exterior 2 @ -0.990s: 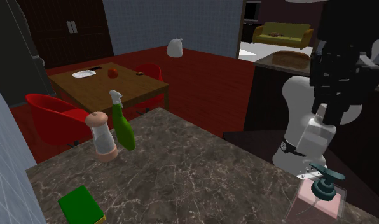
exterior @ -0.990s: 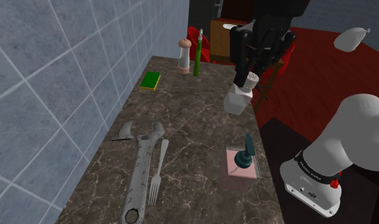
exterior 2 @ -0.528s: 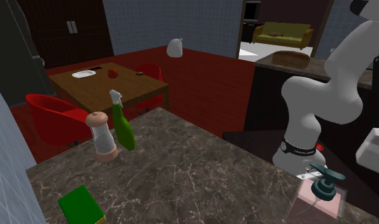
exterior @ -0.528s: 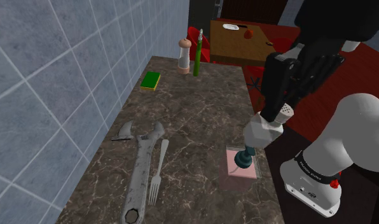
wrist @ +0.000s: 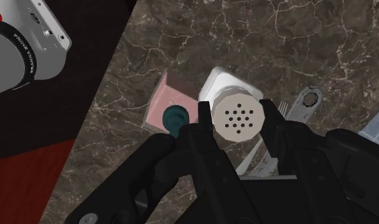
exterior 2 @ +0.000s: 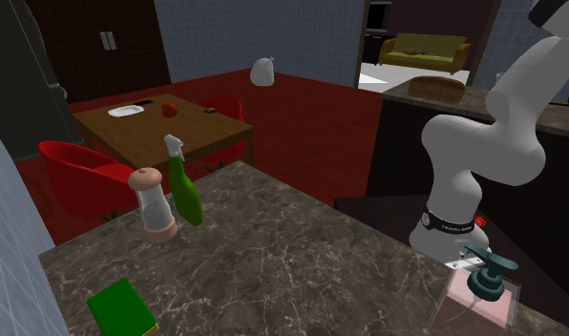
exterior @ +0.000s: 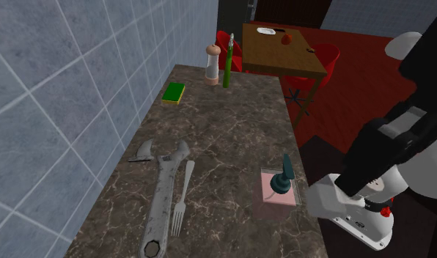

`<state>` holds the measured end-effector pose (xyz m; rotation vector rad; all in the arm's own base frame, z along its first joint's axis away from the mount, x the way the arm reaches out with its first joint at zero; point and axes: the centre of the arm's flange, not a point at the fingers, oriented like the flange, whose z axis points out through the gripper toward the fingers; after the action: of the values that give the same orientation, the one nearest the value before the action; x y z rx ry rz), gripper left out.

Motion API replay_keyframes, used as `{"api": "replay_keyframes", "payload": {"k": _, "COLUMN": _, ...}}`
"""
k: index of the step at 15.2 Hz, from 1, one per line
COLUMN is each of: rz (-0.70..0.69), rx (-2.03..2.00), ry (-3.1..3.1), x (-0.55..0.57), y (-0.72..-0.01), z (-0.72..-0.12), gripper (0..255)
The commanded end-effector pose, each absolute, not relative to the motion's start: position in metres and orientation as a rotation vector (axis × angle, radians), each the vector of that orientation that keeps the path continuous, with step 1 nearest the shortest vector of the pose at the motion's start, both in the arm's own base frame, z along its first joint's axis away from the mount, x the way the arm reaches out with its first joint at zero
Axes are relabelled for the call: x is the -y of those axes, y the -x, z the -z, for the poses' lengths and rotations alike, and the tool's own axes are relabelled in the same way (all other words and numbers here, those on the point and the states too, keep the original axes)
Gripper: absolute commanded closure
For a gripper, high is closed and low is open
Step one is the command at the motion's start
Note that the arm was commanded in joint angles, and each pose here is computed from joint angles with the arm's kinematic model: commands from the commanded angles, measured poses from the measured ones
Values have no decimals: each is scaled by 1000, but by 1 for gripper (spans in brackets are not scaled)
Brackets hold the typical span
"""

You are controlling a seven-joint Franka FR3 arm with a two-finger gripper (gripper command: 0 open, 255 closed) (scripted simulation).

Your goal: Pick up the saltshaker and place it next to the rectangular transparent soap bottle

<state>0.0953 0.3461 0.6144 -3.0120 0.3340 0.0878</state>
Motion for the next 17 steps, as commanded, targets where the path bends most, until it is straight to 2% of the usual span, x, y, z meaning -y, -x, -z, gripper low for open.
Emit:
{"api": "replay_keyframes", "payload": {"k": 1, "rz": -88, "rx": -335, "ry": 3012, "x": -346, "y": -94, "z": -605, "gripper": 255}}
{"api": "replay_keyframes", "payload": {"k": 17, "rz": -88, "rx": -335, "ry": 3012, "x": -346, "y": -94, "z": -520, "gripper": 255}}
